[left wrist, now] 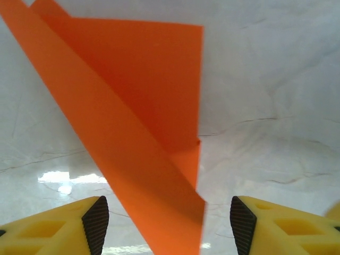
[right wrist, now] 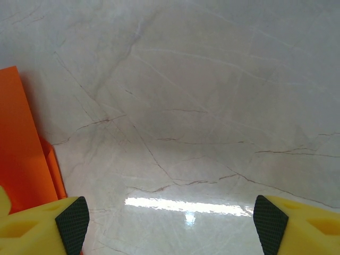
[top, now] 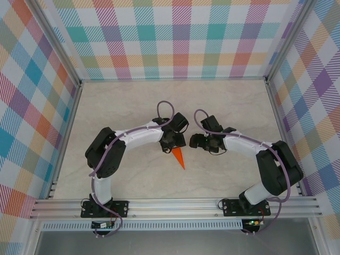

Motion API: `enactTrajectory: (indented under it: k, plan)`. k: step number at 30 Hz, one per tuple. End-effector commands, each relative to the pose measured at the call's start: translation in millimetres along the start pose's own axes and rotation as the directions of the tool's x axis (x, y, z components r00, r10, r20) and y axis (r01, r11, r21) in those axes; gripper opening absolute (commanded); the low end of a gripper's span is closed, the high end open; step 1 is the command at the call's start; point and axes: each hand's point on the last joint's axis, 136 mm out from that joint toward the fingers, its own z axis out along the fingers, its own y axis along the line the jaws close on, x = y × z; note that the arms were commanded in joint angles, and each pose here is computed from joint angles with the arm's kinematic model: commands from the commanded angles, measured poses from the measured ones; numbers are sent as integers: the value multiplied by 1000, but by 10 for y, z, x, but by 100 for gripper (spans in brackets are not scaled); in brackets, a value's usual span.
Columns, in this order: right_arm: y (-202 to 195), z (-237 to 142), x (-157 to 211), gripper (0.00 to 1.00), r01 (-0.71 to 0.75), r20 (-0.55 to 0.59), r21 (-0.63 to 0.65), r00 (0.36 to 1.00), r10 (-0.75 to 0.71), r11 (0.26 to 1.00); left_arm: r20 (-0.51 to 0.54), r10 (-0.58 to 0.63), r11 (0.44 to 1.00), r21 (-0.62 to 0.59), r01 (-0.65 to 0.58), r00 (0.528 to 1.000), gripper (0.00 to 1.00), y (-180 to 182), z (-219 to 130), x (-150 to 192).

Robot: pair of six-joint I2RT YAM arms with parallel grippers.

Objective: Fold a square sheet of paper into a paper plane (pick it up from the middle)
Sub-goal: Turn over a paper plane at the center of the table.

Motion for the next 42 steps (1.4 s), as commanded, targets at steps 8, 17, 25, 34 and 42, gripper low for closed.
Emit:
enactTrajectory:
  k: [8, 17, 25, 34, 42]
  plan:
    - [-10, -1, -26, 83, -18, -4, 7, 1000, 18, 1000, 20, -101, 993, -52, 102, 995, 45, 250, -218, 117]
    - [9, 8, -36, 83, -25, -15, 9, 1000, 26, 1000, 36, -122, 991, -46, 124, 992, 29, 296, -119, 82]
    - [-2, -59, -37, 82, -33, 0, 8, 999, 33, 999, 36, -87, 996, 11, 86, 996, 7, 192, -64, -23]
    - [17, -416, -206, 83, -101, 95, -56, 990, 106, 993, 144, 57, 930, 353, -105, 988, 2, -471, -739, -200]
    - [164, -652, -292, 83, -78, 149, -153, 984, 101, 985, 127, 14, 865, 497, -76, 992, 2, -546, -658, -176]
